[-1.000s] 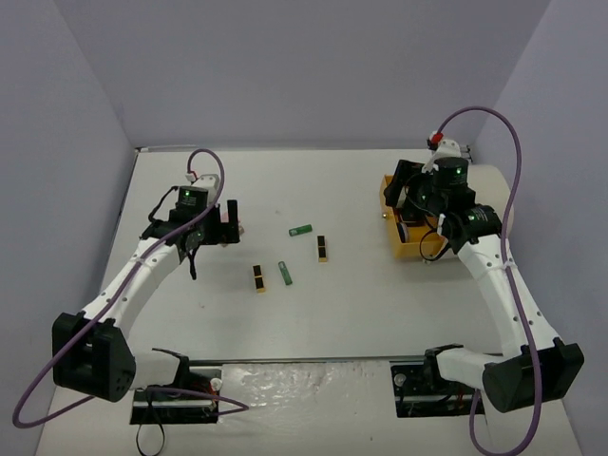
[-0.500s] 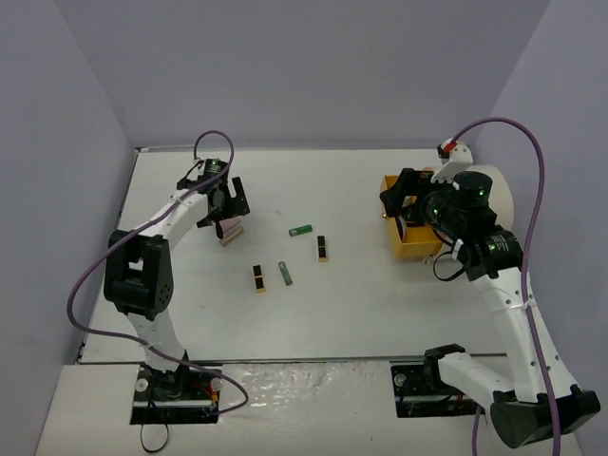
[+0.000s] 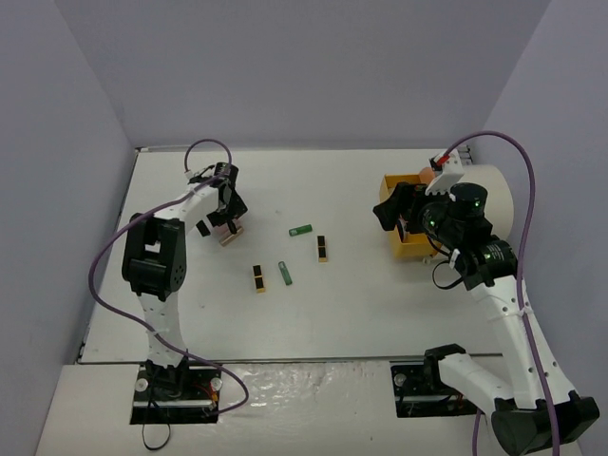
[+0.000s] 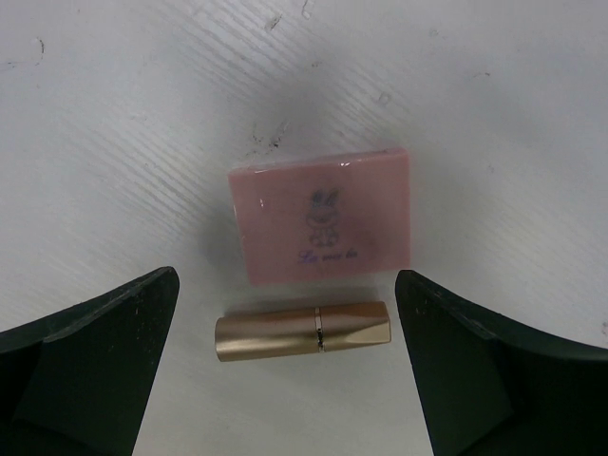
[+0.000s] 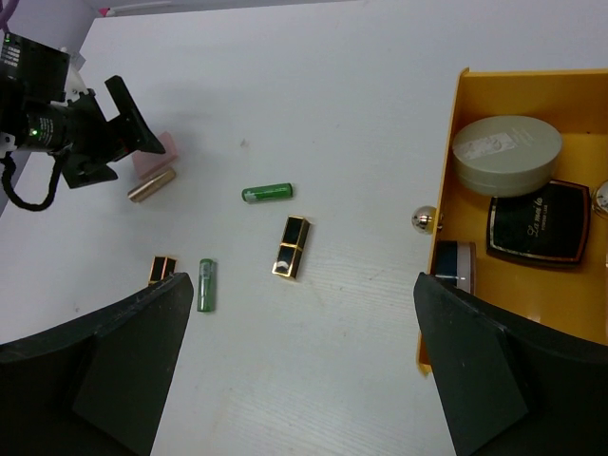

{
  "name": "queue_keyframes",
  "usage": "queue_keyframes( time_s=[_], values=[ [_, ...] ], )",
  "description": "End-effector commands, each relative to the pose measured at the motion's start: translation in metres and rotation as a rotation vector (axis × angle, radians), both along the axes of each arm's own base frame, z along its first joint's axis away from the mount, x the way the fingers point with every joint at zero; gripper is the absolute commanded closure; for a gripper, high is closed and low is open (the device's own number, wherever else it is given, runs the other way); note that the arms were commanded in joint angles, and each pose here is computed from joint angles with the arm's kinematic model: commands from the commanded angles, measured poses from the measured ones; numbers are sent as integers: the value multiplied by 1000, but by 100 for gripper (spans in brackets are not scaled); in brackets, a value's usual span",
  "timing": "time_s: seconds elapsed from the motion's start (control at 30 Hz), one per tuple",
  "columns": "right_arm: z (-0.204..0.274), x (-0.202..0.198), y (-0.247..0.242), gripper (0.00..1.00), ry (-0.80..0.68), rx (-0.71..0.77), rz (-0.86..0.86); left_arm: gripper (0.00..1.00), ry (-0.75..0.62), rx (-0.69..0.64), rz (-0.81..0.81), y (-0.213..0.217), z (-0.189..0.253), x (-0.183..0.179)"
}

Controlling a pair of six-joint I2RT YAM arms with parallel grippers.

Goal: Organize the makeup

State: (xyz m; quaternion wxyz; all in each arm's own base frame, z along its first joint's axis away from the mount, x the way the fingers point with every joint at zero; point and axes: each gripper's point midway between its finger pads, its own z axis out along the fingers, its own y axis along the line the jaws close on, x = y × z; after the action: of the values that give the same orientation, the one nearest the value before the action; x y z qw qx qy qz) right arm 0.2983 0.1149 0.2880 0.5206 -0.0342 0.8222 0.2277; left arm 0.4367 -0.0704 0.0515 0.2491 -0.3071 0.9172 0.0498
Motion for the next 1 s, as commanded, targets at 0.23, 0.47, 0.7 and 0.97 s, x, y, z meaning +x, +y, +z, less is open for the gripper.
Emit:
queue_keyframes(
  time_s=[0.23,0.47,0.7,0.97],
  values=[
    [23,-5,12,0,-119,39,72,3,-106,-27,80,-2,13,35],
    [23,-6,12,0,-124,37,76,3,-67,-6,92,0,2,35],
    [21,-5,10,0,-125,32,69,3,-31,3,106,1,-11,31],
    [22,-6,11,0,-123,35,73,14,-8,8,110,5,-16,23]
  ],
)
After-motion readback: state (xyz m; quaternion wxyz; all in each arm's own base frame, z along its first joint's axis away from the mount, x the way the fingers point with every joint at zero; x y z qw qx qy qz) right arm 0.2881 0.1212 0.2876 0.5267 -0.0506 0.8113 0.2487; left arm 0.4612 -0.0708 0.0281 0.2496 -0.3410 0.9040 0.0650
